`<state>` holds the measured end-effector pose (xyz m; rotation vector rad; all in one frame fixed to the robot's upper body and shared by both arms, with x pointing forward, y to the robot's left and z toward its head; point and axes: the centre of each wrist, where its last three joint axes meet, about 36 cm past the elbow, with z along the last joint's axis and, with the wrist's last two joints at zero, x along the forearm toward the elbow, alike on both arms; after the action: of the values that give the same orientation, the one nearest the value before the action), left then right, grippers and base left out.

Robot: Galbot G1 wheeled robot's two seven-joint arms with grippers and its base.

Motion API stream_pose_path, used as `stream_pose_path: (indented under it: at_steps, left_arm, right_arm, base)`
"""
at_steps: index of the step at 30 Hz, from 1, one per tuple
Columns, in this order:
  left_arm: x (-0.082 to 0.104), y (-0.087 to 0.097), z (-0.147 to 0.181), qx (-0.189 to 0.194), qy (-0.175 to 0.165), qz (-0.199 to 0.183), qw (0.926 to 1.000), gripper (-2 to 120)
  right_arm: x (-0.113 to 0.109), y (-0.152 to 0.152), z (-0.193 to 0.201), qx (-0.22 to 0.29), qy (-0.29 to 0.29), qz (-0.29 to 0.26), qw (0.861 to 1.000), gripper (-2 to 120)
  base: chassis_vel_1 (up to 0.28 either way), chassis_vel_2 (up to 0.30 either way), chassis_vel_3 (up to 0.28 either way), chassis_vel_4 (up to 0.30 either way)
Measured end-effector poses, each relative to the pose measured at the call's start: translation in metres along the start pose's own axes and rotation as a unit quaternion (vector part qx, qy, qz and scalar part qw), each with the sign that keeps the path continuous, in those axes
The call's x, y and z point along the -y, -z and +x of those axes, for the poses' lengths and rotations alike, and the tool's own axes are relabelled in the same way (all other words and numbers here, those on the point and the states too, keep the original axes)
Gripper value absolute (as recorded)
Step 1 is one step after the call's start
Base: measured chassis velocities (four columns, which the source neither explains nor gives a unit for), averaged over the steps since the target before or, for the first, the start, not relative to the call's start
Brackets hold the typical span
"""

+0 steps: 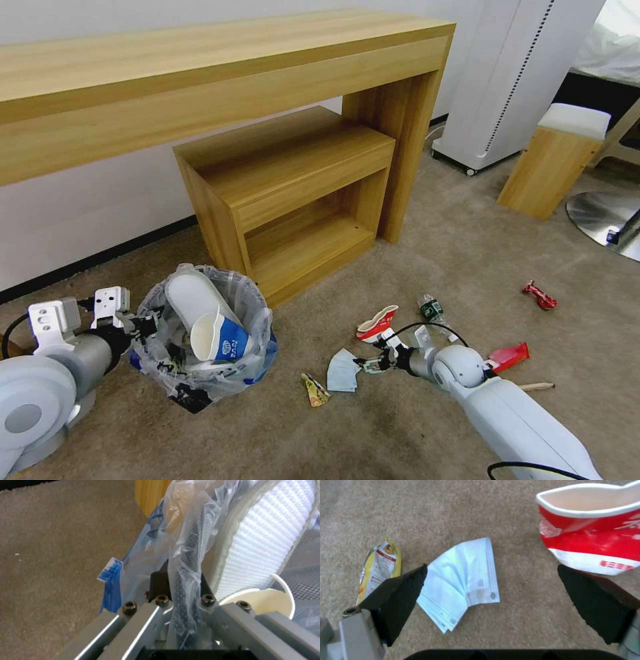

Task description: Pick up the trash bin and place the garbage on the floor into it.

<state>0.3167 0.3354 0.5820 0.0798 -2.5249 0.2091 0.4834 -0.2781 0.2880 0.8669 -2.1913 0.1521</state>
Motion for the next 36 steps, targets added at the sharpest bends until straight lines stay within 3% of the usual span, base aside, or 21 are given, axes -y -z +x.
stream_pose_path:
  at_steps: [18,24,36]
  left_arm:
    - [0.000,0.000,0.001,0.001,-0.002,0.001,1.0000,1]
    - [-0.001,0.000,0.000,0.001,-0.001,0.001,1.0000,1]
    - [-0.002,0.000,-0.003,0.000,-0.001,0.001,1.0000,1]
  right_arm:
    - [-0.029,-0.003,-0.046,-0.004,0.029,0.005,1.000,93]
    - [-0.025,-0.005,-0.049,-0.012,0.024,0.006,1.000,78]
    - [-0.012,-0.019,-0.043,-0.030,0.010,0.012,0.999,32]
  base:
    - [0.000,0.000,0.000,0.000]
    - [0.000,0.000,0.000,0.000]
    - [0.000,0.000,0.000,0.000]
